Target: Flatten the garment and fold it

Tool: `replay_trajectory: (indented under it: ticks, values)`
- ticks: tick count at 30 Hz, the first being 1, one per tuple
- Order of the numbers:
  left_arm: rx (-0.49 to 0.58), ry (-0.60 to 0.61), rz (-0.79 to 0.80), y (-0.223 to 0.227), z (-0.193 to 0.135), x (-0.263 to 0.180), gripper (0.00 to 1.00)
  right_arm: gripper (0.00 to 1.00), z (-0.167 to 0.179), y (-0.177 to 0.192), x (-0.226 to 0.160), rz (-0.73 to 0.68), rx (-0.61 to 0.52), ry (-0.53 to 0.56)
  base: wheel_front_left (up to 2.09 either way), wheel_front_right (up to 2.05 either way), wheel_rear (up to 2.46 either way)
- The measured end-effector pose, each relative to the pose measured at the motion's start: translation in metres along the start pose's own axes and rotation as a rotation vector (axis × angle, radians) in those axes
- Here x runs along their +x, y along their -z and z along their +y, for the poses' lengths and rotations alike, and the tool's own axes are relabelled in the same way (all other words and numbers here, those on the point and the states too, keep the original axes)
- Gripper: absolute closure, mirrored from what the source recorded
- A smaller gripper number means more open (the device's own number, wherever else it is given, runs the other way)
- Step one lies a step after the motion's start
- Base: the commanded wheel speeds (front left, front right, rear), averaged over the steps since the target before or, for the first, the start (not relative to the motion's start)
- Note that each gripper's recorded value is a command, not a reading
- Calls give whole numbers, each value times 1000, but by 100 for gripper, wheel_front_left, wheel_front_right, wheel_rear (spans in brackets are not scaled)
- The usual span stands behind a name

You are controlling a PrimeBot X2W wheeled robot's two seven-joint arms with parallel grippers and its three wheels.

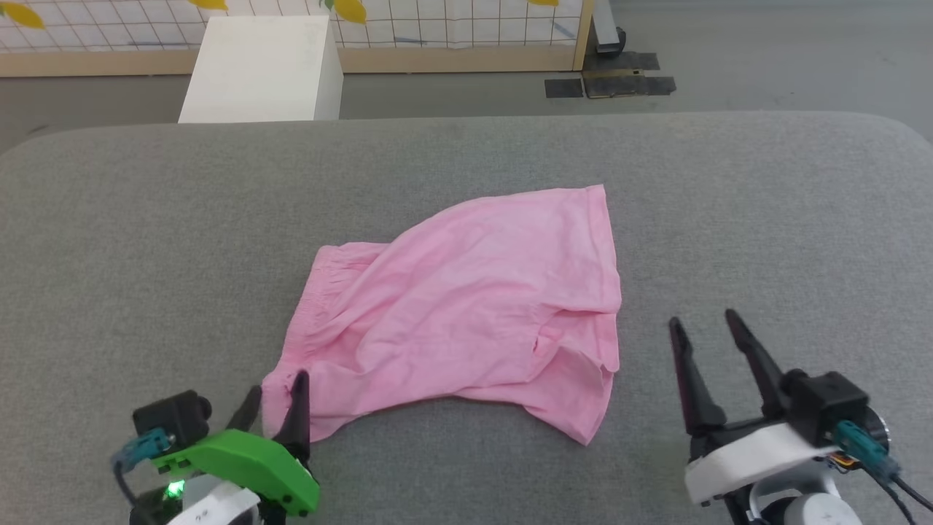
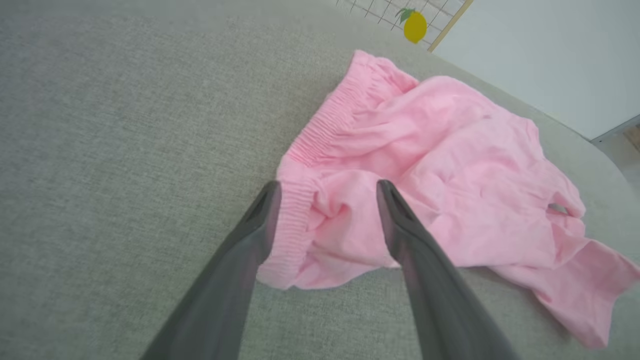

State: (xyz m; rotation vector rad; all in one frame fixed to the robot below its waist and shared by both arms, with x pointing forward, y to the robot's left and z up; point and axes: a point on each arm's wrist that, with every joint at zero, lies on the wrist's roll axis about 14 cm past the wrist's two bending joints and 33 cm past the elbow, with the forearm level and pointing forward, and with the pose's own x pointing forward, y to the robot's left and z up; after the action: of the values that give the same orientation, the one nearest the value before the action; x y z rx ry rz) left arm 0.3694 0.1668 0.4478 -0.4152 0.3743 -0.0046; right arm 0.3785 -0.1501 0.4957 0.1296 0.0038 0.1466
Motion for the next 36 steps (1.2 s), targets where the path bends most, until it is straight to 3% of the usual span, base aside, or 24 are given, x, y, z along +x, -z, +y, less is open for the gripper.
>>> replay_trajectory:
  ticks: [8,14,15,16,17,23,28,33,36]
  values:
    - [22,39,-352,-49,-6,0,0,0,48,48,9,283,-74,-155,0,0,0]
    - [35,34,-405,-54,-8,5,0,3,60,81,16,493,-130,-207,0,0,0]
    - [35,35,-407,-54,-9,6,0,13,60,86,16,525,-137,-210,0,0,0]
    - [35,35,-405,-53,-9,6,0,78,61,90,16,555,-141,-215,0,0,0]
    - [35,33,-404,-52,-8,7,0,100,61,93,16,576,-143,-214,0,0,0]
    - [30,27,-393,-47,-5,9,0,100,70,90,18,611,-126,-238,0,0,0]
    - [22,34,-396,-47,-10,9,0,100,81,67,6,620,-39,-264,0,0,0]
    - [22,50,-395,-47,-15,9,0,100,92,13,-16,558,28,-314,0,0,0]
    - [22,68,-396,-48,-20,9,0,100,88,-15,-30,526,13,-317,0,0,0]
